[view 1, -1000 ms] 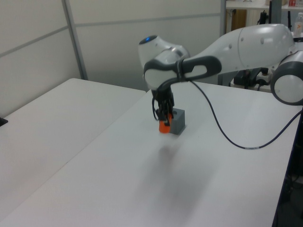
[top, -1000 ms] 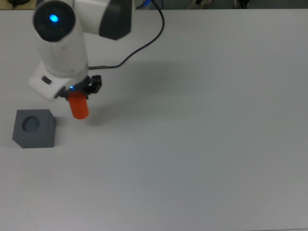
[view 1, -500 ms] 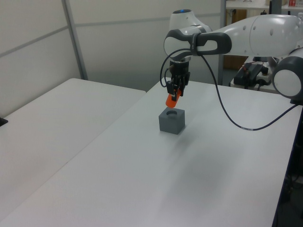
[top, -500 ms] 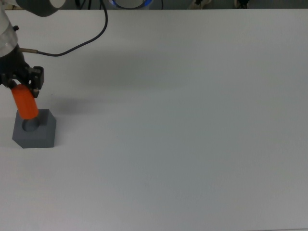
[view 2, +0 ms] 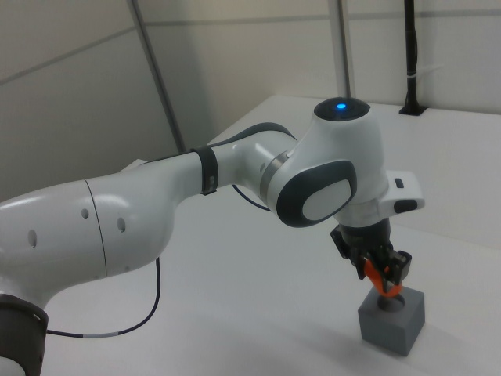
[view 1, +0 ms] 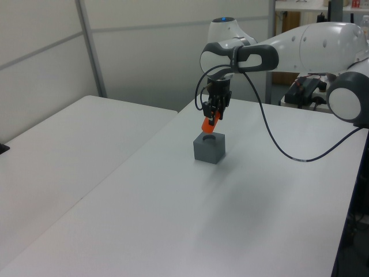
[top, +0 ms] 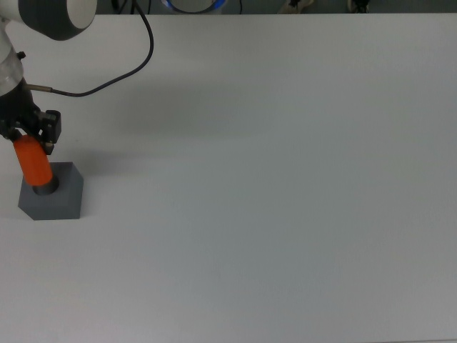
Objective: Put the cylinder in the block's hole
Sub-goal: 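Lower the cylinder into the cube's hole, then open the gripper to release the cylinder and raise it up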
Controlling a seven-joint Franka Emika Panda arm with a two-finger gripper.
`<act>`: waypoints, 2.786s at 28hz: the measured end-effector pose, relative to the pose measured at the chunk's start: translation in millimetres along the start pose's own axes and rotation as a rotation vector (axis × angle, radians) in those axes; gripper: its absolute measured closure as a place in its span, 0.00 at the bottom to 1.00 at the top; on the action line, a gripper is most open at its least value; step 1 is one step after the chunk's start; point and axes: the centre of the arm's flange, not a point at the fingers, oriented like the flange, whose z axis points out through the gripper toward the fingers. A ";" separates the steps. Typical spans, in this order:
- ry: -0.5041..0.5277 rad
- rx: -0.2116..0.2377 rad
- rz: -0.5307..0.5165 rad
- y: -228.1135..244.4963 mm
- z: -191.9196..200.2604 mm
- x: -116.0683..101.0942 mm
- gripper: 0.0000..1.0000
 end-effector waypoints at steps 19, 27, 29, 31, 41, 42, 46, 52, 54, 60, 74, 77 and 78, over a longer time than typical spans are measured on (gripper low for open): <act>-0.049 -0.004 0.002 2.5 26.9 -4.9 0.50; -0.043 -0.007 0.002 3.1 27.1 -4.1 0.50; -0.038 -0.009 0.003 3.9 27.3 -3.5 0.50; -0.034 -0.009 0.005 4.7 27.4 -3.2 0.50; -0.018 -0.016 0.009 8.1 29.1 -1.3 0.50; -0.016 -0.017 0.009 8.1 29.6 -0.9 0.50; -0.018 -0.019 0.009 8.0 34.1 -0.3 0.48; -0.027 -0.020 0.005 5.7 41.4 0.5 0.21; -0.026 -0.020 0.003 4.9 41.0 0.8 0.14; -0.008 -0.022 0.000 3.2 30.8 3.5 0.00; 0.004 -0.011 -0.051 -27.6 -35.8 -3.9 0.00; -0.070 -0.014 -0.072 -36.2 -45.8 -13.9 0.00; -0.086 -0.013 -0.079 -40.2 -48.8 -16.1 0.00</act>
